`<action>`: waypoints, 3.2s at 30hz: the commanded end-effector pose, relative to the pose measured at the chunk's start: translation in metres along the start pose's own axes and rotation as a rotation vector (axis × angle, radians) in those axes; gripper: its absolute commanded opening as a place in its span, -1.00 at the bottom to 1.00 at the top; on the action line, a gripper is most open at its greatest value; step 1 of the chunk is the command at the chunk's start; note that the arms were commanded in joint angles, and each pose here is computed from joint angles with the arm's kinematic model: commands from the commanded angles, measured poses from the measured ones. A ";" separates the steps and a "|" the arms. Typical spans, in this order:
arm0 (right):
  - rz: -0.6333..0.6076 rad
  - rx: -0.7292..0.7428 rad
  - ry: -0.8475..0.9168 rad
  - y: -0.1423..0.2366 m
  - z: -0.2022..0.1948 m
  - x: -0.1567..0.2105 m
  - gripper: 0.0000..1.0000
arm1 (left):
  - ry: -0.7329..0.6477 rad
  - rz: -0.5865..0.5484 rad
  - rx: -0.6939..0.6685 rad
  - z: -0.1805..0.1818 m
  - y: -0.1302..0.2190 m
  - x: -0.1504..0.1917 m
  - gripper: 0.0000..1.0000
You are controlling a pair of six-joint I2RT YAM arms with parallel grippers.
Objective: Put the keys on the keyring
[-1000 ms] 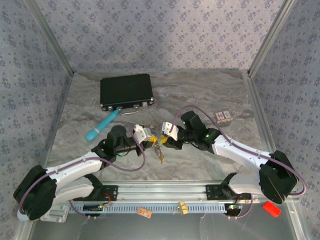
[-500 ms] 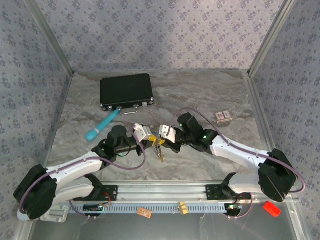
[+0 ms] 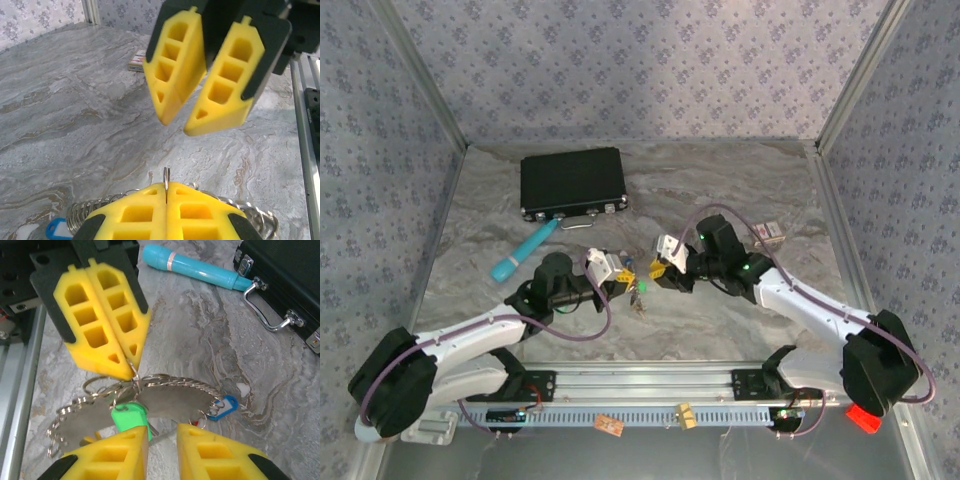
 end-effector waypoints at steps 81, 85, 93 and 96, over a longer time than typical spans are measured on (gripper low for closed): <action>-0.094 -0.202 -0.046 -0.013 0.013 -0.021 -0.45 | -0.045 -0.044 0.059 -0.014 0.008 -0.012 -1.00; -0.139 -0.233 -0.071 -0.016 0.017 -0.022 -0.42 | -0.039 -0.061 0.068 -0.014 0.008 -0.013 -1.00; -0.155 -0.246 -0.099 -0.025 0.015 -0.019 -0.46 | -0.035 -0.085 0.088 -0.018 0.010 -0.015 -1.00; -0.154 -0.254 -0.103 -0.027 0.016 -0.017 -0.54 | -0.034 -0.091 0.090 -0.019 0.011 -0.015 -1.00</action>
Point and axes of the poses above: each hand's point on the last joint's axis, 136 mm out from that joint toward the fingers, its own y axis back along the fingers, its own z axis along the line the jaws close on, x = y × z, the point moved 1 cm from there along y, back along the fingers, and after that the axes turned 15 degrees about y, right-handed, at the moved point
